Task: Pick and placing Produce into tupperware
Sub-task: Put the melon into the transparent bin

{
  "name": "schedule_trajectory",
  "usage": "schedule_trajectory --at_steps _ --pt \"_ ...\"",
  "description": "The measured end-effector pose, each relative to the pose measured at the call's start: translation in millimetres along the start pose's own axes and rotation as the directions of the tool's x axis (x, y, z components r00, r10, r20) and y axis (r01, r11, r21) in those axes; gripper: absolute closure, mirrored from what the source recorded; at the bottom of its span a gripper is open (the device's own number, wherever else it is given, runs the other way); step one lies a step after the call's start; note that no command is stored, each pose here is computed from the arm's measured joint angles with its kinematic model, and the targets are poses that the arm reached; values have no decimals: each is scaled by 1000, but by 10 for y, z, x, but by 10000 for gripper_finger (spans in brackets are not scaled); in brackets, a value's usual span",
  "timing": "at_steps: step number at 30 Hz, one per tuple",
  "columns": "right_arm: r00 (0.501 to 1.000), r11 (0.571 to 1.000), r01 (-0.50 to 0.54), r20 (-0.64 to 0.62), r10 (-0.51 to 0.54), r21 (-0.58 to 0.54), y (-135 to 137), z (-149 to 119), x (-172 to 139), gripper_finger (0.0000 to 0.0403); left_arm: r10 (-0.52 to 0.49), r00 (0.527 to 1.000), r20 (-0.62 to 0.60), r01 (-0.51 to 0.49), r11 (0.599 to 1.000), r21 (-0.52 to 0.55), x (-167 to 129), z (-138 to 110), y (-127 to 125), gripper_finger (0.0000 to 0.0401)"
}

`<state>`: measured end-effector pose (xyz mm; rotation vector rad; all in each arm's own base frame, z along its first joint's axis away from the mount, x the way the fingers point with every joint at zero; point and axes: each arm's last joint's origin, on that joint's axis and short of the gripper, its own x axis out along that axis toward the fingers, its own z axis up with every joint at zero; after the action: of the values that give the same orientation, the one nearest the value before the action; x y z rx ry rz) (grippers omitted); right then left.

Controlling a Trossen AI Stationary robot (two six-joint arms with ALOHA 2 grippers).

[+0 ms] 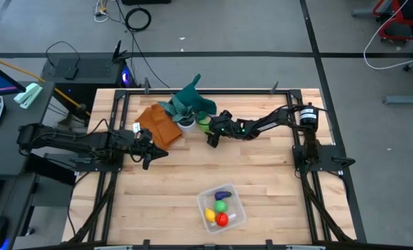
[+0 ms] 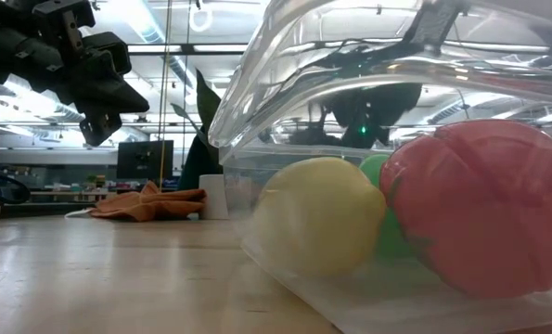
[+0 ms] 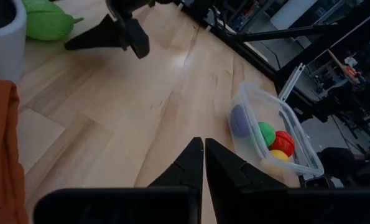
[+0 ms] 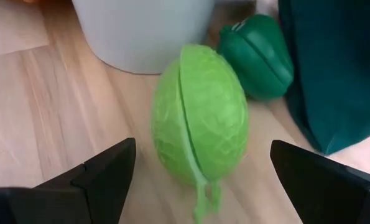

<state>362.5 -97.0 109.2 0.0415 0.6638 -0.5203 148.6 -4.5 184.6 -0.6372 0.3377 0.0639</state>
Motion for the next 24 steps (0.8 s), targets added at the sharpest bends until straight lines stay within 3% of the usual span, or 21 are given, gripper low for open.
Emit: schedule_trajectory --at_steps 10,24 --pt "1000 999 19 15 -19 39 -50 -8 45 70 0 1000 0 0 1000 -1 0 0 0 388" --pt "998 998 -25 52 23 56 -92 127 72 132 -1 1000 1 1 1000 0 0 1 -1 386"
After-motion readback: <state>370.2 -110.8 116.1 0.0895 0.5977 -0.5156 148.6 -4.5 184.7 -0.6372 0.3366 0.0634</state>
